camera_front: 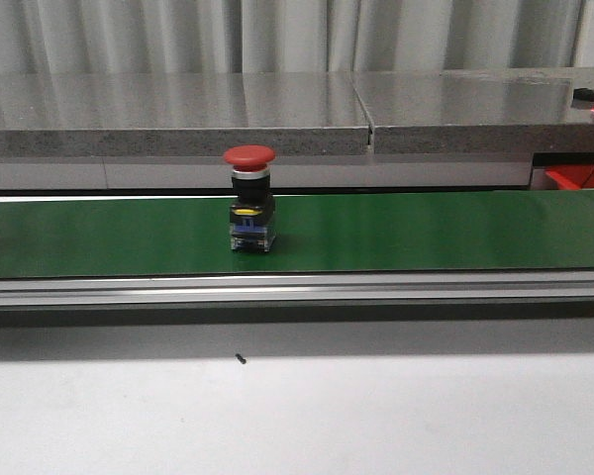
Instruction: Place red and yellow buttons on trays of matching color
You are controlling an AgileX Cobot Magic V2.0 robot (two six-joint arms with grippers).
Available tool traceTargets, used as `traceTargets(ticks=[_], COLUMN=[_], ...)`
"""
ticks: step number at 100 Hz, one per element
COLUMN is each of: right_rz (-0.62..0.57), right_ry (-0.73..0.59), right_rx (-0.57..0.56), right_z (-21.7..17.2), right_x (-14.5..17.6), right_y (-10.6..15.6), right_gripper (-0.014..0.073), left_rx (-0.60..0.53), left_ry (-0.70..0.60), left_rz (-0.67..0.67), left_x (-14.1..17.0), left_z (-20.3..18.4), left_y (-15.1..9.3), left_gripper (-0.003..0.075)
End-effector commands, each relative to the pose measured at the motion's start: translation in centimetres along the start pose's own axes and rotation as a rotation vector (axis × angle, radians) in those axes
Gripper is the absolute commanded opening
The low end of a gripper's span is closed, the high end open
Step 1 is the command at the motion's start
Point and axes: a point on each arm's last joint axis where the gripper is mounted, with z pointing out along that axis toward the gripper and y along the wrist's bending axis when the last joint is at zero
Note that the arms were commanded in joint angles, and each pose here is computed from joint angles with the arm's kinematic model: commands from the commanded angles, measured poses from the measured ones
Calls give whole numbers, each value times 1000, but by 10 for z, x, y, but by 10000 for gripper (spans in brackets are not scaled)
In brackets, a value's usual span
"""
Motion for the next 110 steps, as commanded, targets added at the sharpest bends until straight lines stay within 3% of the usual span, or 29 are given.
traceTargets(ticks=[1,85,110], right_rz=[-16,-16,-13], right_ry=[-86,-86,-19], right_rx=[-4,-4,2], right_z=[-3,-3,11], right_x=[-13,-13,-27], right_y=[1,1,2], right_gripper=[-92,-92,-92], left_rx=[14,14,14], left_ry=[-80,-80,-80], left_rz=[-11,-11,-11], left_x=[-13,-13,-13], left_z=[-4,-4,-4], left_y=[-2,-2,-2], left_gripper=[-20,-20,-20])
